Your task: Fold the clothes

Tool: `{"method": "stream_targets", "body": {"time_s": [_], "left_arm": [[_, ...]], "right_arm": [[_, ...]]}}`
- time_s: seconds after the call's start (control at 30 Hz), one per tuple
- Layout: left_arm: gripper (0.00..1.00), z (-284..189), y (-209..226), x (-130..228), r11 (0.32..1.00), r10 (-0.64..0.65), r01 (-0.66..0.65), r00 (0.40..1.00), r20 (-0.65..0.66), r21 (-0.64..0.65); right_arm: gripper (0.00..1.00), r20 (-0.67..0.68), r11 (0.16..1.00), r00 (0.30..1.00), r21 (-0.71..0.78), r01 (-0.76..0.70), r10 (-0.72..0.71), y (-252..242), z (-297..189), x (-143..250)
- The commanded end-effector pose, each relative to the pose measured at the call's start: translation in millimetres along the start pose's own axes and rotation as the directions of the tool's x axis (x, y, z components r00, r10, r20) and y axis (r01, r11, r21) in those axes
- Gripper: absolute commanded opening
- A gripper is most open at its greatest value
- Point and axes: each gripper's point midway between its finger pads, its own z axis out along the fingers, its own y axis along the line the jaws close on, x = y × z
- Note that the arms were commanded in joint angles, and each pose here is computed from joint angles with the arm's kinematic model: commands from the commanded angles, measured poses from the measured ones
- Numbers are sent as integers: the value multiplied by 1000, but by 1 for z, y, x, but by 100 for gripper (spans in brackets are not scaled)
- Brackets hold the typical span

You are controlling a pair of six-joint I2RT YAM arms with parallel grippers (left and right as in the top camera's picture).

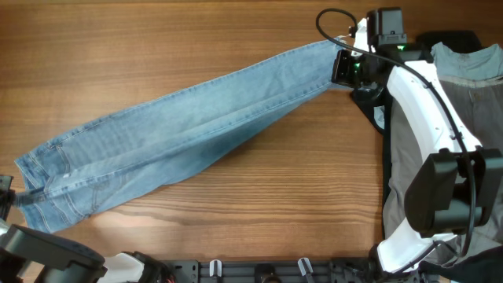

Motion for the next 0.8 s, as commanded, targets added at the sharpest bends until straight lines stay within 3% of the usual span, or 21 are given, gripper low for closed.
{"method": "stream_targets", "body": {"time_s": [0.0,0.23,0.27,0.33,0.37,0.5,0.67,0.73,0.77], "left_arm": [[4,1,-2,-12,1000,-1,2,999,50,-4],[4,0,-12,-20,1000,7,-8,996,92,17],[4,0,-15,-21,1000,13,-16,995,100,23],[7,-1,-25,-22,999,33,-37,993,113,35],[8,-1,-29,-21,998,45,-50,992,117,40],[19,1,-47,-14,994,91,-98,989,112,52],[25,1,-44,-17,995,101,-104,986,134,10],[43,0,-38,-20,995,101,-99,984,147,-24],[46,0,-38,-20,995,101,-99,984,146,-22]], "right_arm": [[9,48,996,998,70,-50,47,-12,2,-13],[14,84,995,992,-43,-94,97,7,23,-29],[21,96,992,990,-83,-93,101,16,35,-34],[91,175,987,982,-155,-37,64,32,58,-56],[99,210,984,977,-176,13,24,38,71,-63],[100,162,984,987,-180,13,17,30,77,-53],[100,48,994,998,-108,31,-26,-5,66,-28],[100,-8,995,999,-90,52,-53,-14,66,-14],[100,-24,995,998,-82,62,-64,-17,66,-10]]}}
